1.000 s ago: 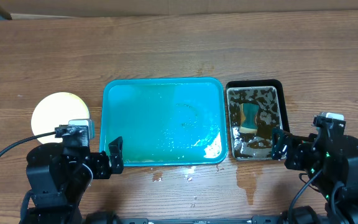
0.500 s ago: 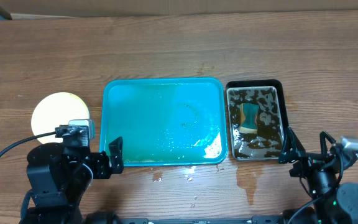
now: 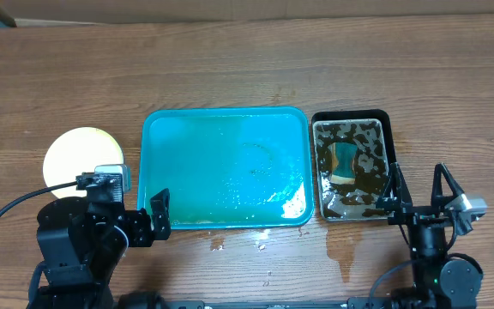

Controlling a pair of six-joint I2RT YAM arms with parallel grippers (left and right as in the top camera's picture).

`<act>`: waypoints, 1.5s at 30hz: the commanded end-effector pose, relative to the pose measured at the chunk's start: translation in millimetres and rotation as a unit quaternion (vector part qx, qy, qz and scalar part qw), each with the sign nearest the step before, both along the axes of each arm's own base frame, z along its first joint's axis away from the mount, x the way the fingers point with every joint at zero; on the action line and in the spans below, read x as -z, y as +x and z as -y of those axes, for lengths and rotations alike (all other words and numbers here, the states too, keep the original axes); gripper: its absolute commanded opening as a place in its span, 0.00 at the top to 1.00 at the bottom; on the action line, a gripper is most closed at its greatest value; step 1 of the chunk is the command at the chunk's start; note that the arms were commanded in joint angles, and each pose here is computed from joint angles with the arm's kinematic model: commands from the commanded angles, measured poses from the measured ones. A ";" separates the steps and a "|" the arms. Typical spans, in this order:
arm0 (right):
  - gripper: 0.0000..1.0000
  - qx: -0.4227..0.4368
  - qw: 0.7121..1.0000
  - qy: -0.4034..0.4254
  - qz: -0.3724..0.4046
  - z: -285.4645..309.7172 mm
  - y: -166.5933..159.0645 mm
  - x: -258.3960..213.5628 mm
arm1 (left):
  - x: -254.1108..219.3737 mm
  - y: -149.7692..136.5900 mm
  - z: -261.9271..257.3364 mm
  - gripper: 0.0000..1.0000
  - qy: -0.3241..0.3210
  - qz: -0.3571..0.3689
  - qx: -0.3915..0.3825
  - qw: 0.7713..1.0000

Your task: Clean dirty plates on tray and stack at the side

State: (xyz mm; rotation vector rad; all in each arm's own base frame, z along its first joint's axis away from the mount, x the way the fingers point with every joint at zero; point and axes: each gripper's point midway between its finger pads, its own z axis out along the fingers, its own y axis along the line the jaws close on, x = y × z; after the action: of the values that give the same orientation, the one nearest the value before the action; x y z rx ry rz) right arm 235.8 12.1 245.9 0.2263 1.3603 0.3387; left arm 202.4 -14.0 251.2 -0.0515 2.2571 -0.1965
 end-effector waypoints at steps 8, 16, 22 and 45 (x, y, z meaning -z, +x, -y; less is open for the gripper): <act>0.00 -0.006 0.996 -0.034 -0.082 -2.3 10.2 62.2 | 1.7 -0.2 1.0 0.00 0.000 -0.002 0.002 1.000; 0.00 -0.020 0.993 -0.039 -0.110 -6.8 10.0 76.4 | 1.7 -0.2 1.0 0.00 0.000 -0.002 0.002 1.000; 0.00 -0.020 0.993 -0.039 -0.110 -6.8 10.0 76.4 | 1.7 -0.2 1.0 0.00 0.000 -0.002 0.002 1.000; 0.00 -0.020 0.993 -0.039 -0.110 -6.8 10.0 76.4 | 1.6 -0.3 0.9 0.00 0.001 -0.002 0.001 1.000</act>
State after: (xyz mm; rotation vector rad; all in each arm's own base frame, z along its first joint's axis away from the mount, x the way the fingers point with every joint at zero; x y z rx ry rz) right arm 245.7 19.0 170.9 0.1815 1.5983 0.3030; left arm 202.4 -14.0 251.2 -0.0515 2.2571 -0.1965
